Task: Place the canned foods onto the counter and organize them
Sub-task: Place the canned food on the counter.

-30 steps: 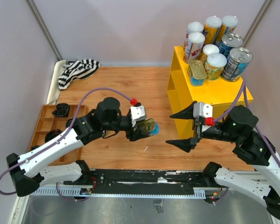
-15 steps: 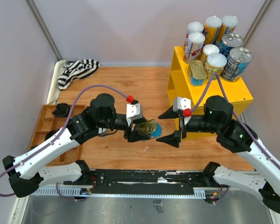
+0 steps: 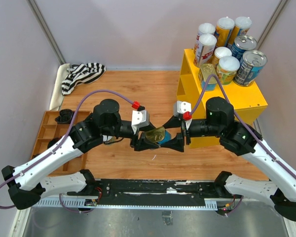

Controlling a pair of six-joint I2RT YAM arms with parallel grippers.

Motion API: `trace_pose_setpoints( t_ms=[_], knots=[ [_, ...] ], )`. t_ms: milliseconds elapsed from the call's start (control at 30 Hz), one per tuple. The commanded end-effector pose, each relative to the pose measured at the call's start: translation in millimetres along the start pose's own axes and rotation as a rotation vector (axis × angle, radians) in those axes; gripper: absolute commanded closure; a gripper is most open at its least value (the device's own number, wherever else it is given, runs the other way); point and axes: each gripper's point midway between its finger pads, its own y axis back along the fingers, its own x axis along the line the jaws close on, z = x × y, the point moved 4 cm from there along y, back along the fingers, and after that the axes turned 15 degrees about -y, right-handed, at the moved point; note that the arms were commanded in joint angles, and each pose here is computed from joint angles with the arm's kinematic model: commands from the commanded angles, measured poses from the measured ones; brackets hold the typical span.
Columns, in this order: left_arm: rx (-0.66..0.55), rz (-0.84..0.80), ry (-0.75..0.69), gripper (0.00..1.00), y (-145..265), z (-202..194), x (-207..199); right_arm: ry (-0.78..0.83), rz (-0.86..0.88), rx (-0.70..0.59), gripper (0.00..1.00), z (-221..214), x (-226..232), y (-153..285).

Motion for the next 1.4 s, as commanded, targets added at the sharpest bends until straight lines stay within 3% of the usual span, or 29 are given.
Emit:
trace_pose_setpoints(
  t_ms=[0, 200, 267, 367, 400, 500, 533, 667, 700, 1033, 1200, 1367],
  knots=[
    [-0.11, 0.03, -0.093, 1.0, 6.8, 33.5, 7.4, 0.046, 0.036, -0.05, 0.34, 18.4, 7.1, 3.2],
    [-0.107, 0.051, -0.096, 0.99, 2.3, 33.1, 14.0, 0.033, 0.065, -0.025, 0.46, 15.9, 10.2, -0.4],
    [-0.108, 0.054, -0.097, 0.99, 1.5, 33.9, 15.4, 0.034, 0.07, -0.021, 0.62, 15.4, 11.8, 0.1],
    [-0.104, 0.076, -0.091, 0.99, 0.0, 33.9, 19.7, 0.04, 0.07, -0.019, 0.94, 15.5, 14.0, 2.7],
    [-0.104, 0.087, -0.091, 0.99, -0.1, 34.9, 21.6, 0.042, 0.062, -0.02, 0.99, 15.3, 13.8, 4.1],
    [-0.113, 0.123, -0.095, 0.99, 0.6, 40.2, 27.7, 0.058, 0.039, -0.042, 0.99, 15.3, 14.3, 9.6],
    [-0.119, 0.146, -0.097, 0.91, 1.3, 43.1, 31.1, 0.069, 0.027, -0.063, 0.99, 17.8, 15.5, 13.3],
    [-0.166, 0.239, -0.113, 0.08, 7.2, 56.6, 42.4, 0.11, -0.068, -0.213, 0.99, 42.2, 21.0, 37.6],
    [-0.183, 0.269, -0.12, 0.01, 9.4, 60.9, 46.0, 0.122, -0.101, -0.257, 0.99, 49.1, 21.4, 44.7],
    [-0.371, 0.536, -0.173, 0.0, 57.3, 106.3, 67.2, 0.135, -0.427, -0.532, 0.99, 93.2, 14.5, 108.3],
    [-0.386, 0.504, -0.165, 0.0, 57.4, 102.1, 59.4, 0.151, -0.592, -0.607, 0.99, 98.8, 7.3, 138.5],
    [-0.395, 0.417, -0.101, 0.0, 39.8, 87.8, 52.9, 0.193, -0.592, -0.591, 0.99, 104.9, 15.6, 148.6]
  ],
)
